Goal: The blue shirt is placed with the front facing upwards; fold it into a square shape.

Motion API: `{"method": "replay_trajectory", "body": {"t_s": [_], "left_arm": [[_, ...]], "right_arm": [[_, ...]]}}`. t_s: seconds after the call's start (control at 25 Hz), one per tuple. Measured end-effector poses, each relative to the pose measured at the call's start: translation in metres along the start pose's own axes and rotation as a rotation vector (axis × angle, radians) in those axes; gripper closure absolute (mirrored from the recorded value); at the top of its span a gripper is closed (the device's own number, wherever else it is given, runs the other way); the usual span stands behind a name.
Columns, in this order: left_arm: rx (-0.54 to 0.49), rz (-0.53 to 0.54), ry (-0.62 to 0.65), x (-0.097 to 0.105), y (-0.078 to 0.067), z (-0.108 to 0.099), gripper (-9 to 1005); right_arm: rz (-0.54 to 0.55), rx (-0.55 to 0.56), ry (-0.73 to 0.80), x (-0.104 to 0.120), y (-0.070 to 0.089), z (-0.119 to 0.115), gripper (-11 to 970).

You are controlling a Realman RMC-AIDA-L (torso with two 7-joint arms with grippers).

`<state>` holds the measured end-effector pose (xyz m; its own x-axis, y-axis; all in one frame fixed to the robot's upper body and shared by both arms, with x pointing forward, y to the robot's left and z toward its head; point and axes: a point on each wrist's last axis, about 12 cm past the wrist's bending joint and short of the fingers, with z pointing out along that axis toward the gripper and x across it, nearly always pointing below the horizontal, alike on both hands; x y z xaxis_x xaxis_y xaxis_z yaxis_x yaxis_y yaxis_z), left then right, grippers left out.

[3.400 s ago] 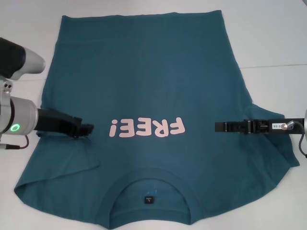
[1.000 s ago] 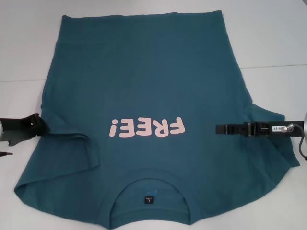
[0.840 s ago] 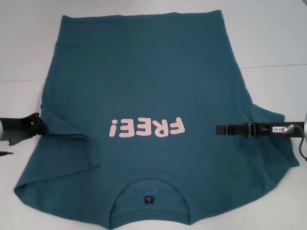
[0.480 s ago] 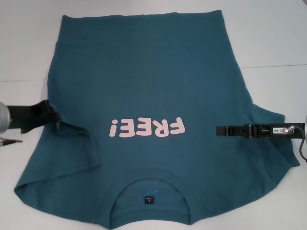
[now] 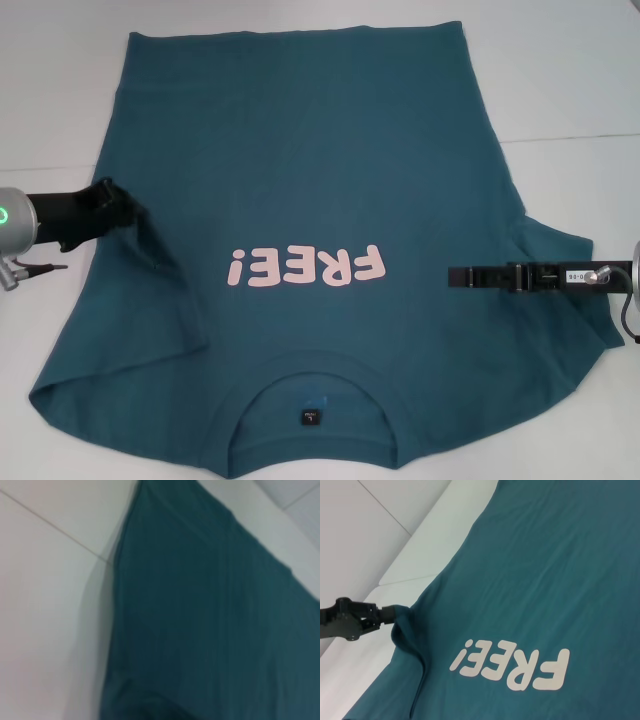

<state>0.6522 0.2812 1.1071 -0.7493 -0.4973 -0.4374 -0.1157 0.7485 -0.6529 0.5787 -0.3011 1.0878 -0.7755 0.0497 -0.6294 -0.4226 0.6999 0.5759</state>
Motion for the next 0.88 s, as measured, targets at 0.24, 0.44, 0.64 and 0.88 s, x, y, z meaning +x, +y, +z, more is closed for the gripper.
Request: {"method": "replay_trajectory", "body": {"t_s": [0.24, 0.44, 0.64, 0.88], "left_arm": [[0.081, -0.045, -0.034, 0.004, 0.001, 0.002, 763], [0.131, -0.007, -0.007, 0.005, 0.003, -0.007, 643], [0.206, 0.198, 0.067, 0.011, 0.013, -0.034, 514], [0.348, 0.543, 0.146, 0.046, 0.024, -0.069, 430]], "right_arm": [[0.004, 0.001, 0.003, 0.001, -0.001, 0.000, 366], [0.000, 0.002, 0.000, 0.001, -0.001, 0.000, 367], [-0.008, -0.001, -0.003, 0.000, -0.001, 0.000, 367], [-0.012, -0.010, -0.012, -0.003, 0.002, 0.002, 367]]}}
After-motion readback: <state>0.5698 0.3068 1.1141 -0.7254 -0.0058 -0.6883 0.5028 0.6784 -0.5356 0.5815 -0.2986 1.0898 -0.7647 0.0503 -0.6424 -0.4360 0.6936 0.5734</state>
